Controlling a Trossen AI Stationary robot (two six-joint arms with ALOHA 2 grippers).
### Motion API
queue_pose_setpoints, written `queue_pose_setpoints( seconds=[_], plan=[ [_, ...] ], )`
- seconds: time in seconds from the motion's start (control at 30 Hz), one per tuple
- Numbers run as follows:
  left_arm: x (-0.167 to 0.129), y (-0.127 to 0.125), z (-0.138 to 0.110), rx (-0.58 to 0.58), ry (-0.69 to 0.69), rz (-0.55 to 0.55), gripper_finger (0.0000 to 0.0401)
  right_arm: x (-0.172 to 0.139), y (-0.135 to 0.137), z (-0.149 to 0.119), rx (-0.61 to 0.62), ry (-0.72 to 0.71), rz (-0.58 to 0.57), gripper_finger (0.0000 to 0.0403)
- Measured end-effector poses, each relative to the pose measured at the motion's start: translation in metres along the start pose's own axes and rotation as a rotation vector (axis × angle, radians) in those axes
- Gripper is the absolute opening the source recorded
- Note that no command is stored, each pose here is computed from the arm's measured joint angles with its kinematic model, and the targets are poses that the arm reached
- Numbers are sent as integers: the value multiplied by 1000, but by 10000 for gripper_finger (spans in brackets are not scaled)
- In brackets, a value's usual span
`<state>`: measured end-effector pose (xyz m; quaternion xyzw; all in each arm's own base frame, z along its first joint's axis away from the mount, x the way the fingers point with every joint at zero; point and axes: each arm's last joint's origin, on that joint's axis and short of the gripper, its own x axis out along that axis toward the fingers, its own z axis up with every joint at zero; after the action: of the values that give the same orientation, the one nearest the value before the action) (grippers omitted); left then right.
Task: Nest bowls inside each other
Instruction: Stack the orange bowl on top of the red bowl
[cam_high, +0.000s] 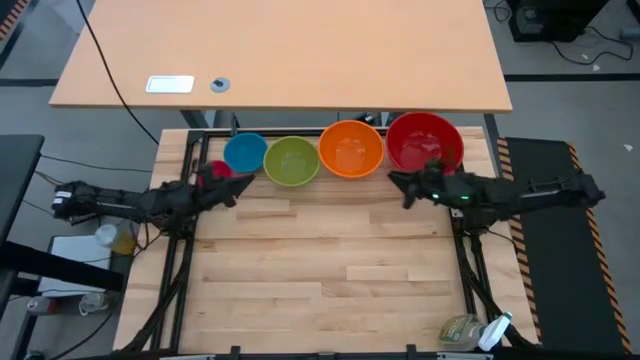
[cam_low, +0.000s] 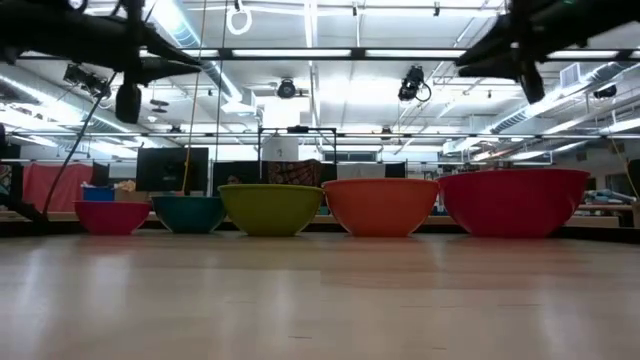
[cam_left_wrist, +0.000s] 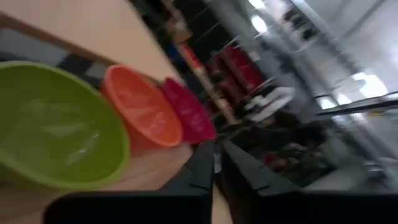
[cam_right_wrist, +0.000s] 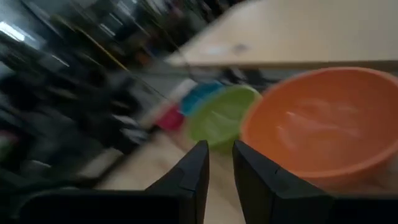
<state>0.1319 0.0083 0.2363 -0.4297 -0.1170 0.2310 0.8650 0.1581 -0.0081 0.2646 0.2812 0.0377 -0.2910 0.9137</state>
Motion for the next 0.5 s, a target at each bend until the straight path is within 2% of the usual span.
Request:
queue_pose_setpoints(
  seconds=[0.07, 0.17, 0.33, 0.5],
  plan=[
    [6, -4, 2, 29, 22, 56, 69, 15, 11, 6, -26, 54, -88, 82],
    [13, -11, 7, 65, 37, 118, 113, 41, 22, 8, 21, 144, -208, 82],
    [22, -18, 17, 96, 92, 161, 171, 79, 19, -8, 257, 189, -371, 109],
    [25, -21, 33, 105, 149, 196, 182, 98, 10, -24, 461, 175, -480, 170]
  ],
)
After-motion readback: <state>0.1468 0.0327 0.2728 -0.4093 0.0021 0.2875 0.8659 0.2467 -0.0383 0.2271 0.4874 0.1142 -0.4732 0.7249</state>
